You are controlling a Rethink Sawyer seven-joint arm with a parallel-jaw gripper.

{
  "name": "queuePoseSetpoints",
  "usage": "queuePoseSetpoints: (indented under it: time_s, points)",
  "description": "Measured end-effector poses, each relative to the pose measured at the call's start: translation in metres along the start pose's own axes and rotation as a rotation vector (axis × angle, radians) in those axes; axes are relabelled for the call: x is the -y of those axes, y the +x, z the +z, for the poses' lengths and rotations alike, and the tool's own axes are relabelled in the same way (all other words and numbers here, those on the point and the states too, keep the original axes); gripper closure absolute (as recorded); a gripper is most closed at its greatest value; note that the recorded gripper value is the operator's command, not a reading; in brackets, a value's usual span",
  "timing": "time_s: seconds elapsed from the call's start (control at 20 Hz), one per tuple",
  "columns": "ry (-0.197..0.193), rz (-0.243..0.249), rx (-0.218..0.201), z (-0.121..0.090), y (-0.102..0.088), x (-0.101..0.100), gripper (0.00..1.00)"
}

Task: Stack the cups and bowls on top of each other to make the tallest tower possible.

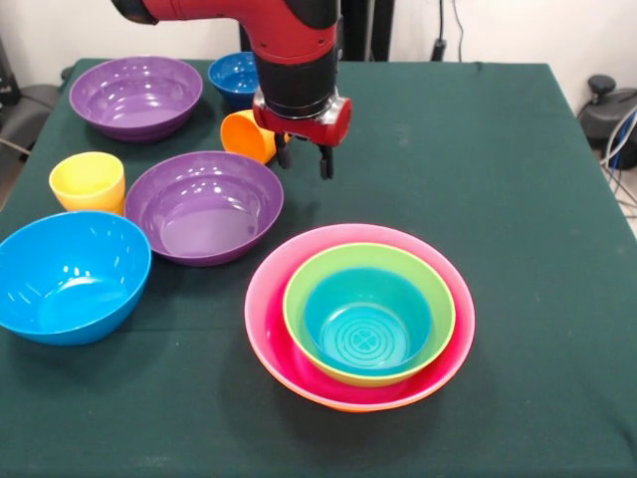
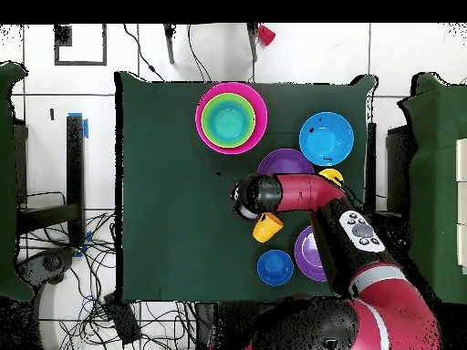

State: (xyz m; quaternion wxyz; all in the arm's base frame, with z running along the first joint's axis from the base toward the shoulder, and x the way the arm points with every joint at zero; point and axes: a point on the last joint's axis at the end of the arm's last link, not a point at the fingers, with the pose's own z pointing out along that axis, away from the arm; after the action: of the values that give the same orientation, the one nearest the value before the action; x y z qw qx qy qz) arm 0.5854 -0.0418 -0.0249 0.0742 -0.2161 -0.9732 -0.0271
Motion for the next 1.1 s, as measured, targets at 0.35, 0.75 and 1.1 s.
queuePoseSetpoints:
  time_s: [0.35, 0.75, 1.1]
  points:
    - [0.009, -0.013, 0.004, 0.001, 0.001, 0.002, 0.0]
    - [0.025, -0.029, 0.017, 0.005, -0.006, 0.004, 0.0]
    - [0.034, -0.026, 0.022, 0.001, -0.015, 0.006, 0.0]
